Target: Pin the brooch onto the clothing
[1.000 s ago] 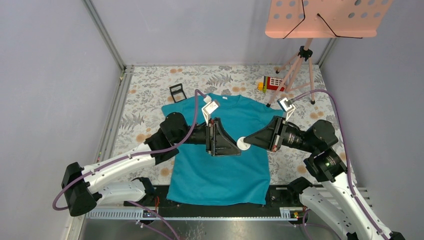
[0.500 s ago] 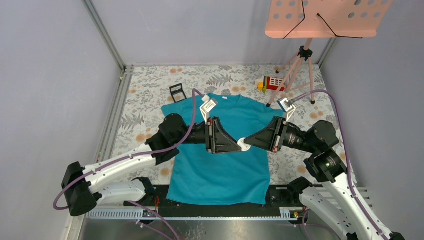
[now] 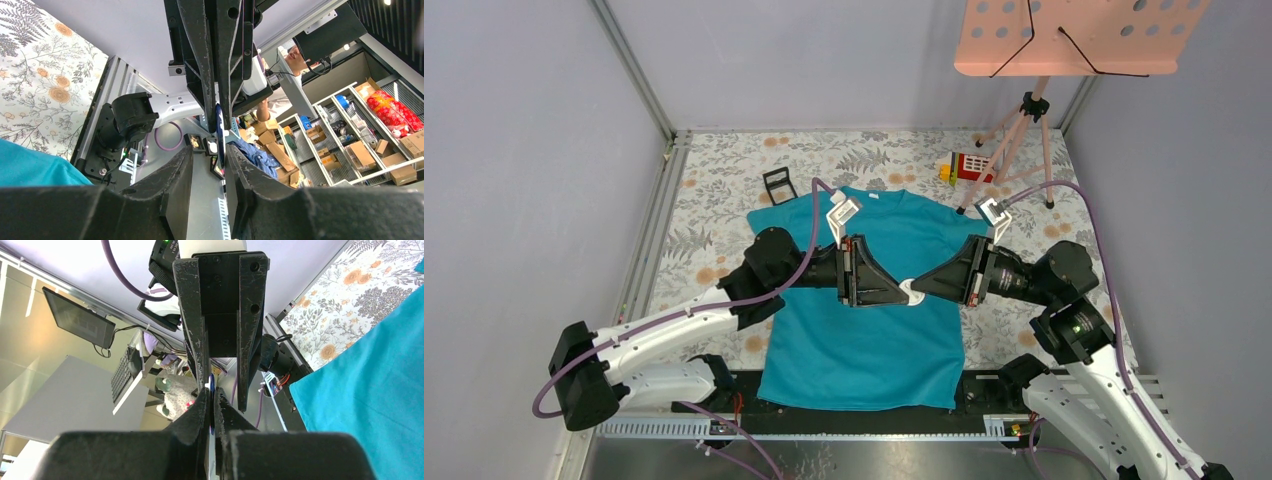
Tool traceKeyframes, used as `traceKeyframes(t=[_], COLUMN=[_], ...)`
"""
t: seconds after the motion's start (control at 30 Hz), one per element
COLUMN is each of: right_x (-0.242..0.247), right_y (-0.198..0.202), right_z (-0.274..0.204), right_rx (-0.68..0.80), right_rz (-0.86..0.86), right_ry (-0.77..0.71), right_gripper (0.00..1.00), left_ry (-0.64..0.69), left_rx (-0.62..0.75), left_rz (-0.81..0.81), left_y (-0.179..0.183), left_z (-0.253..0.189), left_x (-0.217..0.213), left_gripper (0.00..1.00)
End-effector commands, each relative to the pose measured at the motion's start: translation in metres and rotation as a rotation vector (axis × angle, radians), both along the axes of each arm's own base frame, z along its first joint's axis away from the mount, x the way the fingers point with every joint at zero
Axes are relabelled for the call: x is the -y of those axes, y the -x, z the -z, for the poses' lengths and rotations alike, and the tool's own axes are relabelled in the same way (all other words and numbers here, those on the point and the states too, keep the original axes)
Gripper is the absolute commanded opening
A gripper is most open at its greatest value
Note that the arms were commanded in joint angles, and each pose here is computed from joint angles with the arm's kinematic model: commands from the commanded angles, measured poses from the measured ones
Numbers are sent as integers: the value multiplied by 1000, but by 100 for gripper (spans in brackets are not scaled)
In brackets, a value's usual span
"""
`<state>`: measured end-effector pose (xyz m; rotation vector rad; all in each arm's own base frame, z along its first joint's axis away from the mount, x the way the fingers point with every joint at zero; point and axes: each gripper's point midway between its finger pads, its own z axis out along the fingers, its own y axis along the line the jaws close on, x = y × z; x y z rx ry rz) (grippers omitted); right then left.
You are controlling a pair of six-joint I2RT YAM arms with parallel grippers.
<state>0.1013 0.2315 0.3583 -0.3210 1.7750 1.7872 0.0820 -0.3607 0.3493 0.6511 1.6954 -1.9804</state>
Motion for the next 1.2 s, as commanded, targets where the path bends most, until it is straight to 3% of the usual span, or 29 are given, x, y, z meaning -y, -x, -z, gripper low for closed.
traceKeyframes(t=[0.0,0.1,0.23,0.3,0.53,0.67,0.87,1.17], right_x=[-1,-1,1,2,8,17,16,7], right_y=[8,8,8,7,2,-5,-8,-40], right_z=[-13,-12,-12,-13,-9,15,2,-2], right_rx=[49,46,47,49,47,42,109,146], right_rz=[-40,-38,-25,-12,66,143,158,229], right_ry=[-31,-28,-29,-28,4,120,79,-10], right_gripper=[0,0,0,0,43,65,74,76], left_ry=[58,59,57,54,-28,-94,-120,-72], left_rx=[33,34,39,42,124,172,296,320], left_rz=[-21,-17,-14,-14,-41,-44,2,47], left_y=[-3,-3,-2,-2,-5,-15,-35,-55], left_z=[-14,-14,-13,-11,1,5,-7,7], left_x=[0,0,0,0,-6,-16,-23,-24], left_gripper=[31,24,0,0,0,0,0,0])
